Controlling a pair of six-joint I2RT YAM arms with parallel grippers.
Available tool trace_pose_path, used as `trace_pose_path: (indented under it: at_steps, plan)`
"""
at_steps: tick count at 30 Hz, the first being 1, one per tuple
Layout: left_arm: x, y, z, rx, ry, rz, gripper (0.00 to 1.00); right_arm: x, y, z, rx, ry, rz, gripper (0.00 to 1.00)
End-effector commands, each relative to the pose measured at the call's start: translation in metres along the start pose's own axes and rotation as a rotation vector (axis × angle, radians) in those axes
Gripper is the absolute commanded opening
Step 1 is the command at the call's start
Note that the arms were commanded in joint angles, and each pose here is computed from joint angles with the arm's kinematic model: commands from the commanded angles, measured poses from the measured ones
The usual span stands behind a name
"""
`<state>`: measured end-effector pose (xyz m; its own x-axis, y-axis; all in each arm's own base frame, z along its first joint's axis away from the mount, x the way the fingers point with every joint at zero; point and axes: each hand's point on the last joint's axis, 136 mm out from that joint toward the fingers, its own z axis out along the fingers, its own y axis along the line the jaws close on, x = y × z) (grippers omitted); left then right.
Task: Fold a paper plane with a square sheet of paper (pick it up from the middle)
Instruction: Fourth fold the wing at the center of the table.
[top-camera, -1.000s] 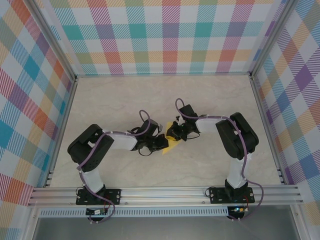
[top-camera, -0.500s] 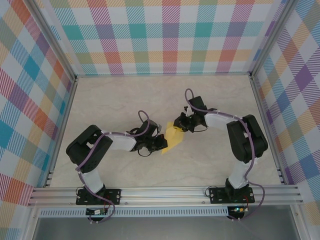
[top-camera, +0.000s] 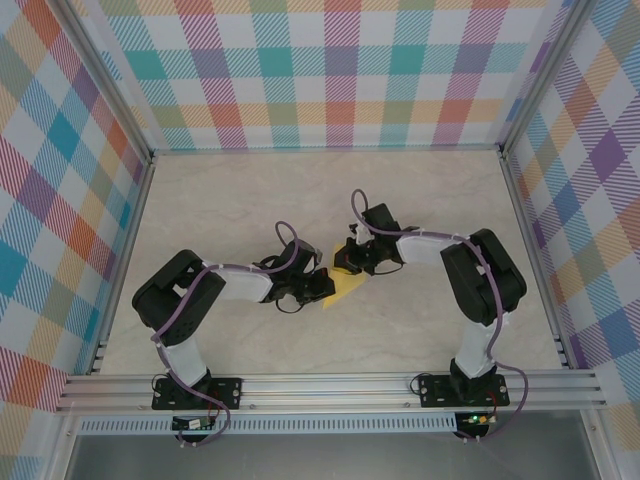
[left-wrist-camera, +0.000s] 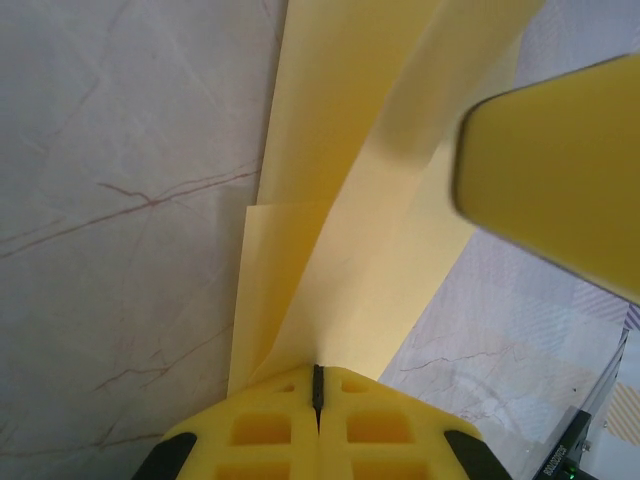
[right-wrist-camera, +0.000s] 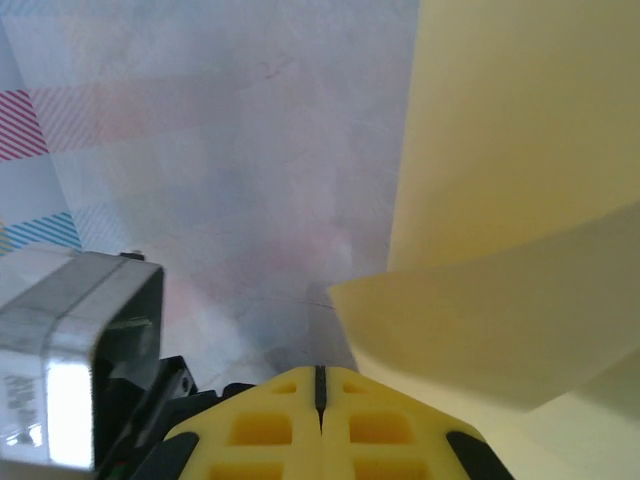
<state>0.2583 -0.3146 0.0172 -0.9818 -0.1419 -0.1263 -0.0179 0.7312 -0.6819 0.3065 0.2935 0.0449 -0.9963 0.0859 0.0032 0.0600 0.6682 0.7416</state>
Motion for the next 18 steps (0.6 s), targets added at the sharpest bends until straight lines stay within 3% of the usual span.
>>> trace_pose_path:
  at_steps: [1,18]
  plan:
    - [0.036,0.066,0.005,-0.231,0.097,-0.087,0.0,0.001,-0.011,0.009,0.005,0.015,-0.012,0.03]
    - [0.045,0.082,-0.003,-0.294,0.119,-0.062,0.0,-0.031,-0.052,0.018,0.15,-0.045,0.022,0.06]
